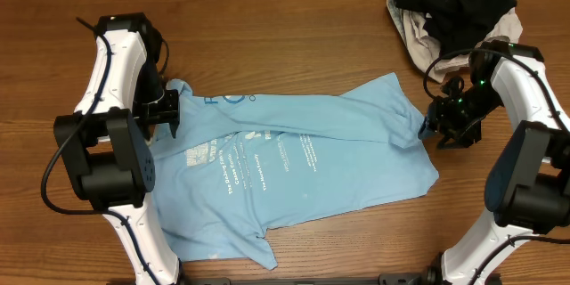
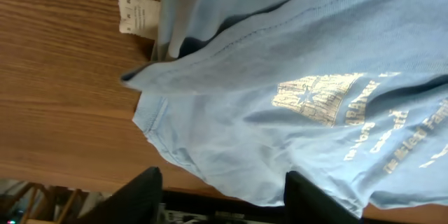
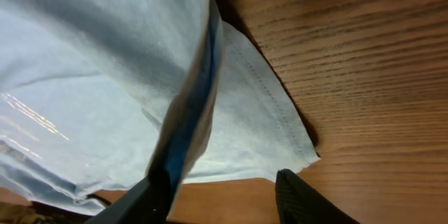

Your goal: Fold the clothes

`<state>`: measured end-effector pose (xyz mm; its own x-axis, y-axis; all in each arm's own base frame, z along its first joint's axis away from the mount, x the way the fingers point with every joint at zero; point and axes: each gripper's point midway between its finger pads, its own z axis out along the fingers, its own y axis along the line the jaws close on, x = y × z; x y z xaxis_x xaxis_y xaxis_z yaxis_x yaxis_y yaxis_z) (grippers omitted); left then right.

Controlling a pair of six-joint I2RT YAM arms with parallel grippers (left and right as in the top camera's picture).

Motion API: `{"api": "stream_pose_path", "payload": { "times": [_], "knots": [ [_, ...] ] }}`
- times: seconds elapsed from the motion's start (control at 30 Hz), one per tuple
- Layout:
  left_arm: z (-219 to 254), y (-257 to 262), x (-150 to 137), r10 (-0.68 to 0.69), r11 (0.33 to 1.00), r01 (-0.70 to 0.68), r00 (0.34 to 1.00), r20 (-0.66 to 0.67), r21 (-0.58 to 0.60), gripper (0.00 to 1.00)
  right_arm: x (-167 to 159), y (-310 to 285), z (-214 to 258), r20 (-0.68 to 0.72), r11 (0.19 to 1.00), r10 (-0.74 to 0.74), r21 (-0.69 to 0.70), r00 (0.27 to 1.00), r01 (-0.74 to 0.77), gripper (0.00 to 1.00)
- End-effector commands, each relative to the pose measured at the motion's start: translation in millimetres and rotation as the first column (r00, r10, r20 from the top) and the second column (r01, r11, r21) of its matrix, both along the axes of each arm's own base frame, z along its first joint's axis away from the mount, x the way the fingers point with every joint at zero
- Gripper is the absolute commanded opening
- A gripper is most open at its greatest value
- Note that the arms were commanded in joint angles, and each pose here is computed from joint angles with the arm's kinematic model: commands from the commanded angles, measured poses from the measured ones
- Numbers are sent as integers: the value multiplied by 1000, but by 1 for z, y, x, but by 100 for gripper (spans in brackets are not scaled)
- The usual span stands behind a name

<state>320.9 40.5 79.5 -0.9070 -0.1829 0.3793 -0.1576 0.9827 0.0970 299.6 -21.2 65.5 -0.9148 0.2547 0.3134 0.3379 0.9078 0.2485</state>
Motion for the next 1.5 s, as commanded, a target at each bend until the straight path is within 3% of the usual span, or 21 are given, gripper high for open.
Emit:
{"api": "stream_pose_path", "payload": {
  "times": [0.0,0.17,0.27,0.33,0.53,1.07,1.1,1.2,1.3,1.33,1.47],
  "knots": [
    [14,0,8,-10,1000,10,998,63,1,64,14,-3,22,82,1000,-1,-12,997,2,55],
    [38,2,54,-8,1000,7,966,258,5,81,44,-5,61,222,1000,2,-22,975,3,59],
    [41,-8,82,-33,997,58,928,372,-56,90,58,-2,80,296,999,17,-32,955,-8,63],
    [33,-20,109,-62,984,132,881,469,-118,92,65,4,87,327,999,40,-40,944,-29,64],
    [7,-33,138,-81,962,212,823,562,-172,89,72,20,87,352,996,87,-50,932,-74,66],
    [-53,-39,141,-97,946,235,861,500,-222,65,78,27,87,372,995,103,-54,922,-89,66],
    [-55,-38,141,-98,947,235,862,497,-220,60,78,27,87,374,995,103,-54,922,-89,66],
    [-57,-32,144,-100,957,221,860,501,-188,30,81,28,88,383,995,103,-52,918,-90,66],
    [-58,-22,145,-95,972,188,865,493,-143,9,82,27,88,388,995,103,-53,916,-89,65],
    [-59,-18,145,-92,978,171,868,487,-120,4,82,27,88,389,995,103,-53,916,-89,65],
    [-60,0,145,-92,992,121,875,476,-30,4,84,28,88,396,994,104,-55,912,-90,64]
  ]
}}
